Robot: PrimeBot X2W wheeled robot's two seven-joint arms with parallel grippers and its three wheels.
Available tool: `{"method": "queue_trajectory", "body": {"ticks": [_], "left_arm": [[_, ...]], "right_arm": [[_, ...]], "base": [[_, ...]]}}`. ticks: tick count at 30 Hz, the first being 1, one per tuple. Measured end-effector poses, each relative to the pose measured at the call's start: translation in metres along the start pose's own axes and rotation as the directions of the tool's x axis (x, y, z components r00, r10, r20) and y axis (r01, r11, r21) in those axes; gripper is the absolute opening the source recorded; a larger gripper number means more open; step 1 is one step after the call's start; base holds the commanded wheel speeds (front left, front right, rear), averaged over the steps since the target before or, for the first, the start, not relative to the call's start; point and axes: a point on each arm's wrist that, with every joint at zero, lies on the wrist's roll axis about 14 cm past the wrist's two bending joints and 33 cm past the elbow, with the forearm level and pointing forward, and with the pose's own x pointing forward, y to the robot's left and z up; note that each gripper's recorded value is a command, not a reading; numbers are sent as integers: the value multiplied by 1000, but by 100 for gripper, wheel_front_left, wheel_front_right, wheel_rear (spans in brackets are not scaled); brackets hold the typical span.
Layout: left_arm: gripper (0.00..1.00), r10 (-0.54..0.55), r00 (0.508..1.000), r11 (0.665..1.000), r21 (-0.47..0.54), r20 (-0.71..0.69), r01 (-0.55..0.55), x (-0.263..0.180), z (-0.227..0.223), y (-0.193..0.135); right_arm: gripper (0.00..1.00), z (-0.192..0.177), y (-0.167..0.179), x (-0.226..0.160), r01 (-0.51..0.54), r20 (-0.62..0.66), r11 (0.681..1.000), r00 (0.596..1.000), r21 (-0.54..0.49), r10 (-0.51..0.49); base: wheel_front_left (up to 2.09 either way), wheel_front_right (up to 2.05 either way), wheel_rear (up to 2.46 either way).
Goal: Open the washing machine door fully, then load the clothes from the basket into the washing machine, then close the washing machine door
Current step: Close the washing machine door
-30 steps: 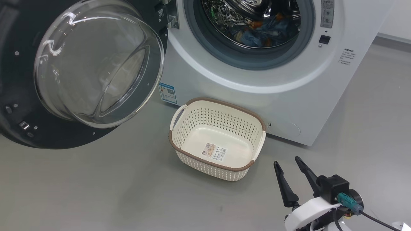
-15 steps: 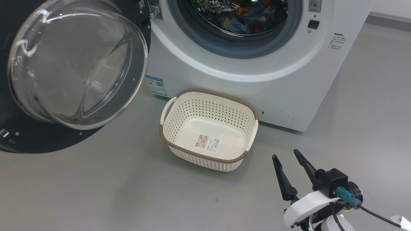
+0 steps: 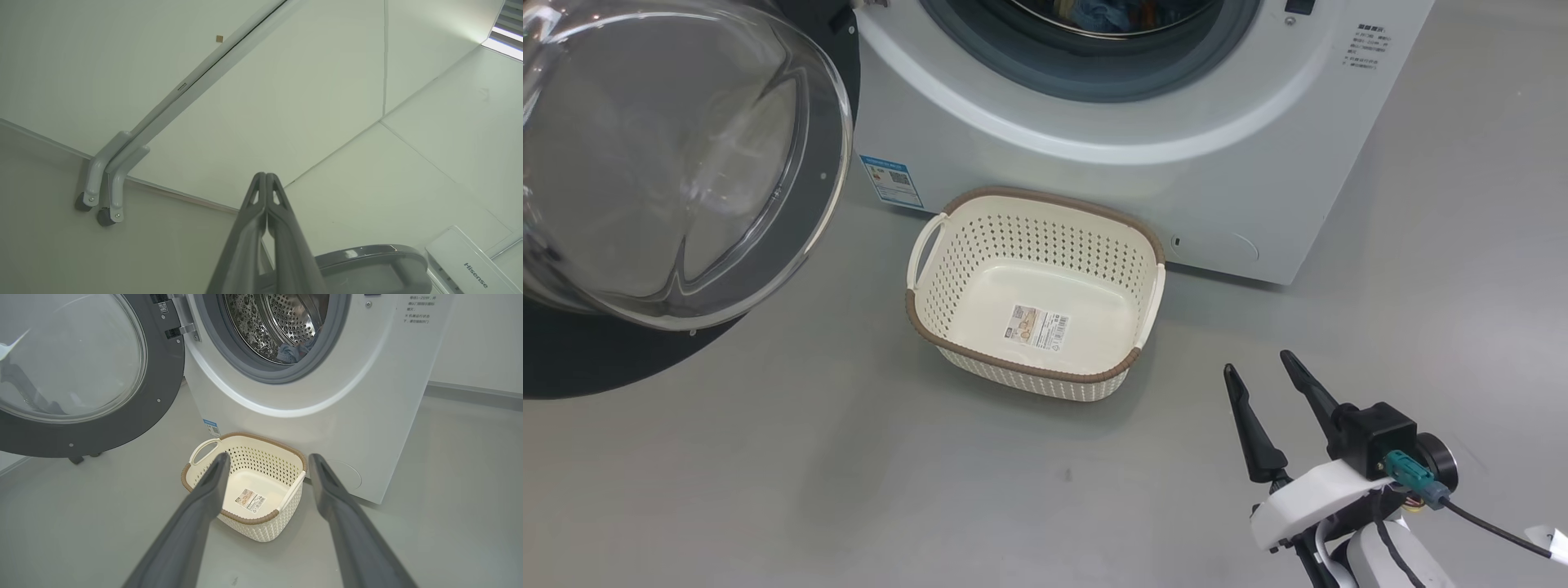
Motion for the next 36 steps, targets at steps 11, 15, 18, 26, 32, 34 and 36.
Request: {"method": "queue_trajectory", "body": {"ticks": [11,15,18,26,32,34,36], "left_arm": [[0,71,989,985,-148,-130,-91,19,-30,17],[0,79,980,977,-181,-183,-112,23,-42,19],[0,90,972,972,-195,-219,-133,24,-51,22],[0,106,960,955,-242,-259,-171,32,-62,28],[0,90,947,938,-294,-307,-184,37,-80,24],[0,99,941,936,-290,-322,-198,37,-85,27],[0,99,934,933,-295,-343,-207,36,-92,28]], "right_arm": [[100,-13,-15,6,21,-25,1000,999,10,-21],[100,-20,-20,9,24,-41,1000,999,8,-24],[100,-24,-22,13,21,-48,1000,999,12,-21],[100,-30,-25,25,7,-54,1000,999,17,-6],[100,-36,-30,27,14,-64,1000,998,21,-13],[100,-37,-32,27,18,-65,1000,998,23,-16],[100,-38,-33,28,21,-67,1000,998,24,-19]], "base": [[0,0,0],[0,0,0],[0,0,0],[0,0,0],[0,0,0],[0,0,0],[0,0,0]]}}
